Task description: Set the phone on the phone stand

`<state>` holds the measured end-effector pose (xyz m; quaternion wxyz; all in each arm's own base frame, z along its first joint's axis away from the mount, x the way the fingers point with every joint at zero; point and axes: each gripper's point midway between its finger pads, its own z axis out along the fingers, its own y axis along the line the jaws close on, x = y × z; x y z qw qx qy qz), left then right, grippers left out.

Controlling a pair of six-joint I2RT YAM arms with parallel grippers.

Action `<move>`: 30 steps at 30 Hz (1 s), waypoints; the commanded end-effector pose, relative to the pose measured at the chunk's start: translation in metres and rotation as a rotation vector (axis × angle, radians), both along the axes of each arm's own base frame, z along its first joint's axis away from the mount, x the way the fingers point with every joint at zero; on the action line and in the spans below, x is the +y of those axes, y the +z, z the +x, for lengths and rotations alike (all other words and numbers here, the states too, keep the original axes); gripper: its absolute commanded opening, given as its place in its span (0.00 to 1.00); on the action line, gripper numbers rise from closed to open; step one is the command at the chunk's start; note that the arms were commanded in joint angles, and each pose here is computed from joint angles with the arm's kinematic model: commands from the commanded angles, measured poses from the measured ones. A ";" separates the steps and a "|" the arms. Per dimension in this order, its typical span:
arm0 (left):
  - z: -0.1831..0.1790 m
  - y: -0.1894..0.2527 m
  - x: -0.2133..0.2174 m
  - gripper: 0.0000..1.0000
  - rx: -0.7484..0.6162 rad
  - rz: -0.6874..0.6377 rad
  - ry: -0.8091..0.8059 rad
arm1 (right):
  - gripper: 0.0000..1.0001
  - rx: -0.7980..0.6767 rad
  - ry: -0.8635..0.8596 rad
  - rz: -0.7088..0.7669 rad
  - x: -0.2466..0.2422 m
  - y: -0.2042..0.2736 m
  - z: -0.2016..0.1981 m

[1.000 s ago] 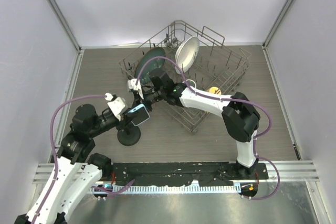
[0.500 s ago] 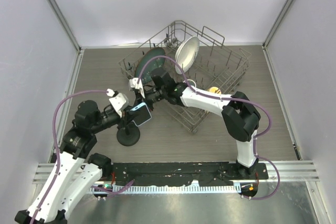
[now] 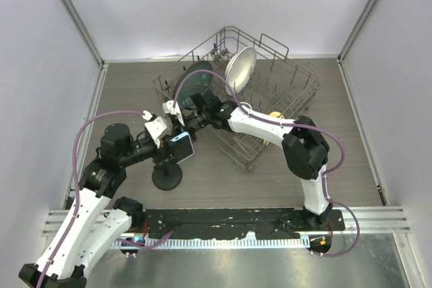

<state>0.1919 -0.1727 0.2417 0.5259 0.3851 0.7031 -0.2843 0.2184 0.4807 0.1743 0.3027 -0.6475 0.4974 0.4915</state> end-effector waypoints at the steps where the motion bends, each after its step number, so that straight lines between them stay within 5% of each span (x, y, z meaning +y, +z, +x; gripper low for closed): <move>1: 0.015 0.032 0.017 0.00 -0.145 -0.043 0.140 | 0.01 0.045 -0.070 -0.059 -0.015 -0.018 -0.008; 8: 0.014 0.029 0.039 0.00 -0.087 -0.078 0.310 | 0.01 0.023 -0.354 0.041 -0.006 -0.003 0.030; 14: 0.023 0.018 0.135 0.00 0.064 -0.041 0.945 | 0.01 0.023 -1.005 0.345 -0.020 0.039 0.078; 19: 0.016 0.010 0.160 0.00 0.153 0.098 1.081 | 0.01 0.024 -1.261 0.405 -0.021 0.056 0.087; 24: 0.019 0.015 0.181 0.00 0.088 0.105 1.199 | 0.01 -0.009 -1.376 0.347 -0.001 0.058 0.075; 30: 0.026 0.010 0.171 0.00 0.062 0.121 1.132 | 0.01 -0.038 -1.418 0.323 0.004 0.069 0.071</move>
